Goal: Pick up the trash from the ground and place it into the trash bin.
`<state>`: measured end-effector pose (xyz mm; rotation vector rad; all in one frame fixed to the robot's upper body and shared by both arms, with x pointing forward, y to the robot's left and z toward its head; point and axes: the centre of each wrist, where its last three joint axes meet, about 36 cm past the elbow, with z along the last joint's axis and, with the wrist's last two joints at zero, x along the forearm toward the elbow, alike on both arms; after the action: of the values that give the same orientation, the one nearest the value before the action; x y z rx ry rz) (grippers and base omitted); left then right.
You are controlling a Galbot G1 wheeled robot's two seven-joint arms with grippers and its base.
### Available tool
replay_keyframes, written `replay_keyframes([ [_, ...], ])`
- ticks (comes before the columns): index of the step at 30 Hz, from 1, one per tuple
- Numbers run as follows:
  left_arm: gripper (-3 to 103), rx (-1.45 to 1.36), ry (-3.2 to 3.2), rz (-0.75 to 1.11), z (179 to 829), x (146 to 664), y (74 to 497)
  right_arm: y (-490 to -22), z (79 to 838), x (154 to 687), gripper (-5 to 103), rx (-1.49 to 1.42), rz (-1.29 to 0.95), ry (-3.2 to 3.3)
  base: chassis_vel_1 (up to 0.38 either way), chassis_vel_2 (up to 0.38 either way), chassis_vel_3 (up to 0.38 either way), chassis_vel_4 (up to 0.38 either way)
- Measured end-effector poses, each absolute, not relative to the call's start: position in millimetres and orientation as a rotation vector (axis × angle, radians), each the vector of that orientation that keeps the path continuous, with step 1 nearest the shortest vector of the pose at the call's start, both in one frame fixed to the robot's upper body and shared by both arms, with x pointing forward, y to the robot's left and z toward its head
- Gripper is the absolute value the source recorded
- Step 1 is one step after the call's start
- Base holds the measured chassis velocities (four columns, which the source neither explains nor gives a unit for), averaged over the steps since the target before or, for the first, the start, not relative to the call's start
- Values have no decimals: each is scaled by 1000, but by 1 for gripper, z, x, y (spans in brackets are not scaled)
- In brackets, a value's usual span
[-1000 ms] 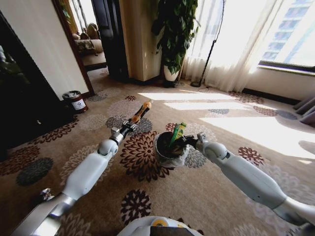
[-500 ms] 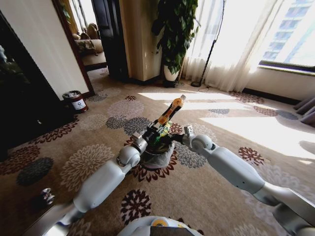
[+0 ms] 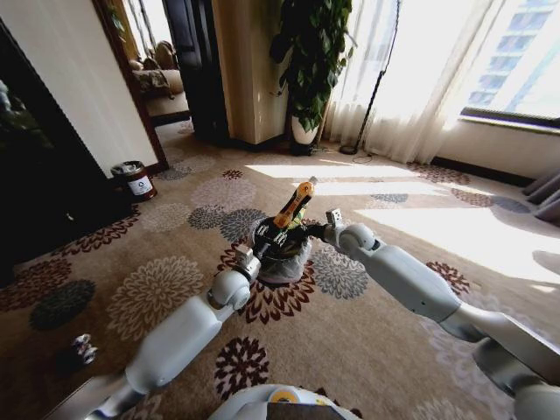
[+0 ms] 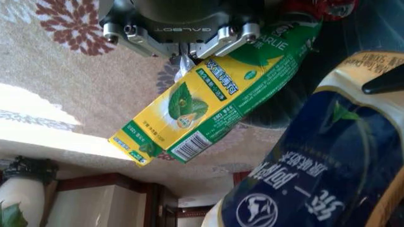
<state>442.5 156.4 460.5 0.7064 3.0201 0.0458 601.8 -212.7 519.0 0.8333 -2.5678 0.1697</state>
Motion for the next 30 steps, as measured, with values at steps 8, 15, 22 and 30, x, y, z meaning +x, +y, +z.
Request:
replay_keyframes([
  [8, 74, 729, 3055, 63, 462, 438, 154, -214, 527, 610, 3, 824, 164, -2603, 0, 0, 0, 0],
  [15, 98, 702, 3068, 78, 462, 444, 158, -217, 529, 611, 3, 821, 172, -2617, 0, 0, 0, 0],
  [22, 100, 617, 3056, 58, 475, 446, 167, -218, 533, 611, 3, 822, 181, -2624, 0, 0, 0, 0],
  [30, 100, 217, 3196, -79, 530, 446, 230, -247, 531, 597, 3, 775, 189, -2645, 0, 0, 0, 0],
])
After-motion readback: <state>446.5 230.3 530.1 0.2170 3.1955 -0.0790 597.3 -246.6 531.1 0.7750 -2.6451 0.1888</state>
